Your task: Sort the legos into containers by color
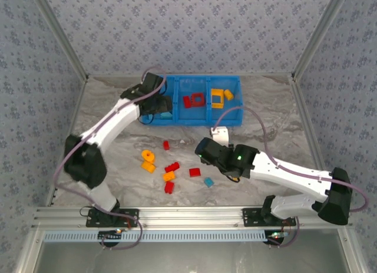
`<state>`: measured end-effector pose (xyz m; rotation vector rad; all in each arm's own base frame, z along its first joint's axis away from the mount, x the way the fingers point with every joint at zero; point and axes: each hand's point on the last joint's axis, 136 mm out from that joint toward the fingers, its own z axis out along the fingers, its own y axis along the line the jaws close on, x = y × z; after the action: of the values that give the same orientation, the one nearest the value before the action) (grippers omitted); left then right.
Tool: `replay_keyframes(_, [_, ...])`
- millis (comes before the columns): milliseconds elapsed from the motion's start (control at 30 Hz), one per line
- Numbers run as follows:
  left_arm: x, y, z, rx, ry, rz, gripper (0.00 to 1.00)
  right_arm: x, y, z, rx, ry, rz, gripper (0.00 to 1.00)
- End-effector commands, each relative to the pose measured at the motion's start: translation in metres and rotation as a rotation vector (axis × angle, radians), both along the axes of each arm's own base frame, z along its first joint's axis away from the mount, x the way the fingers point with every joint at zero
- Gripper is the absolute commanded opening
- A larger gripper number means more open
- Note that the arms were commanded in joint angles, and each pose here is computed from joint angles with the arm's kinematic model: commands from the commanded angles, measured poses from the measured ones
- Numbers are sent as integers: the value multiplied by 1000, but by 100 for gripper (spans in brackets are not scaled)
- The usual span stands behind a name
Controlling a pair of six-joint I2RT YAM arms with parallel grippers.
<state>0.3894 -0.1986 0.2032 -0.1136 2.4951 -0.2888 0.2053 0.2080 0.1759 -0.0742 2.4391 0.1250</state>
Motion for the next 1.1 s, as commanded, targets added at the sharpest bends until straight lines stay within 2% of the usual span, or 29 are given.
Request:
replay_keyframes(0, [-60,-42,17,-103,-60,-181,78,-49,-59,-45,-97,253,-158,73])
replay_keyframes(133, [-146,-81,24,-172,-146,-409,81,-74,-78,-85,-99,406,-192,76])
replay_keyframes(200, [-184,-94,25,-216,-175,-501,82,-74,-79,-97,-80,443,-198,77])
replay_keyframes(233, [-202,-98,25,-238,-191,-539,82,-72,-79,-102,-70,454,-198,83])
replay_keyframes(267, [-220,-102,24,-260,-202,-574,83,-70,-78,-105,-61,469,-197,83])
replay_keyframes(367, [-258,-110,19,-301,-201,-648,83,-61,-78,-117,-52,506,-198,84])
replay_keyframes(433, [-272,-110,9,-295,-177,-673,83,-56,-76,-123,-34,534,-189,83])
replay_keyframes(533, [-279,-108,-4,-275,-145,-671,83,-51,-80,-130,-37,563,-196,82])
replay_keyframes(700, [-275,-114,4,-261,-170,-679,83,-43,-91,-139,-36,591,-222,80])
replay_keyframes(833, [-272,-123,8,-251,-175,-690,83,-37,-82,-146,2,619,-182,79])
replay_keyframes(1067, [-273,-127,6,-250,-167,-691,83,-26,-76,-158,-32,641,-150,76])
